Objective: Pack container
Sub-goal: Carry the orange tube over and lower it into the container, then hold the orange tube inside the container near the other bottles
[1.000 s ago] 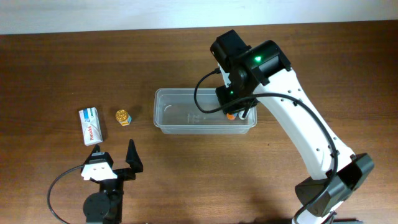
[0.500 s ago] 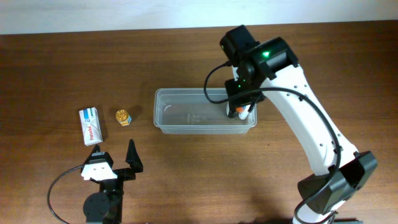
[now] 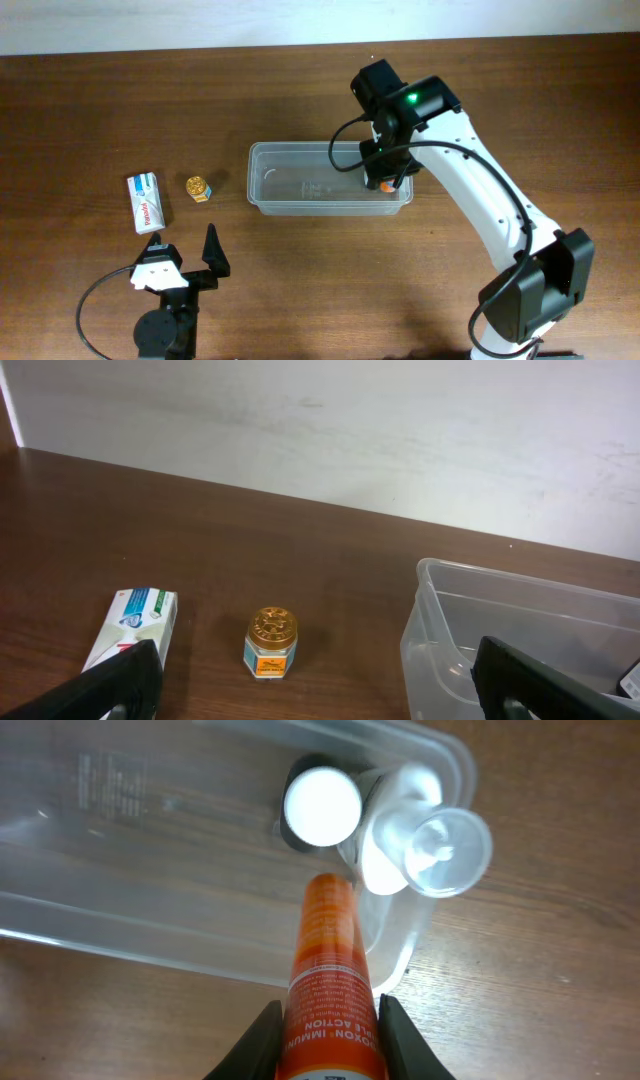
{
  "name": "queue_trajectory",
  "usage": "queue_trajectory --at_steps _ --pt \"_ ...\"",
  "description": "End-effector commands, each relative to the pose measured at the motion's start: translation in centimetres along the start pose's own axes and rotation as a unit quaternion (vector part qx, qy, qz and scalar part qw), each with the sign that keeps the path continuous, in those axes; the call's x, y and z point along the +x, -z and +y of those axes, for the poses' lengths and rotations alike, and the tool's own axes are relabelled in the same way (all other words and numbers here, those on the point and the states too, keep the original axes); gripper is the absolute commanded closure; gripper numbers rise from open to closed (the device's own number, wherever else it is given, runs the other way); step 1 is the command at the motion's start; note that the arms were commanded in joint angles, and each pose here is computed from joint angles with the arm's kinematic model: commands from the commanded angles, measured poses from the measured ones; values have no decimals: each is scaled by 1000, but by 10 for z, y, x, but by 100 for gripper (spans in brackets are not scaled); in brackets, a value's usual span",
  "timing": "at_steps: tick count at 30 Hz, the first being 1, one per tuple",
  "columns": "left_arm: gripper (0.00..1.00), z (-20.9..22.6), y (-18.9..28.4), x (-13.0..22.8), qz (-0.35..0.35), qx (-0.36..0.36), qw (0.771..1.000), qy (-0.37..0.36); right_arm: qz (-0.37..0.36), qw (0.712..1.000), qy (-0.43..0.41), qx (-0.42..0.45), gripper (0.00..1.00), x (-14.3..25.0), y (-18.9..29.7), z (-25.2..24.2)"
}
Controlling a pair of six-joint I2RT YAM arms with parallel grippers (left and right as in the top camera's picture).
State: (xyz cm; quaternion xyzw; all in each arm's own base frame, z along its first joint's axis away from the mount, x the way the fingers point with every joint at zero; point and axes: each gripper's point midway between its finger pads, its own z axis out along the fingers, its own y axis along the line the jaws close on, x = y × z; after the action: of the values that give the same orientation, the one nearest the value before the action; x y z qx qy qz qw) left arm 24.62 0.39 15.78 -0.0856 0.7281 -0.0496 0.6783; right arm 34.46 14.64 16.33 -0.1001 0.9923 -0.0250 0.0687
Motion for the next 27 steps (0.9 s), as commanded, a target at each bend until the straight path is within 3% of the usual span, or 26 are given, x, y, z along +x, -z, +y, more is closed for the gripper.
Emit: queue_trajectory --at_steps 1,27 --pt "1 0 0 0 -1 1 1000 -9 10 1000 -7 -4 79 4 -12 2" --pt "1 0 0 0 -1 1 1000 -9 11 999 -39 -16 79 9 -62 10"
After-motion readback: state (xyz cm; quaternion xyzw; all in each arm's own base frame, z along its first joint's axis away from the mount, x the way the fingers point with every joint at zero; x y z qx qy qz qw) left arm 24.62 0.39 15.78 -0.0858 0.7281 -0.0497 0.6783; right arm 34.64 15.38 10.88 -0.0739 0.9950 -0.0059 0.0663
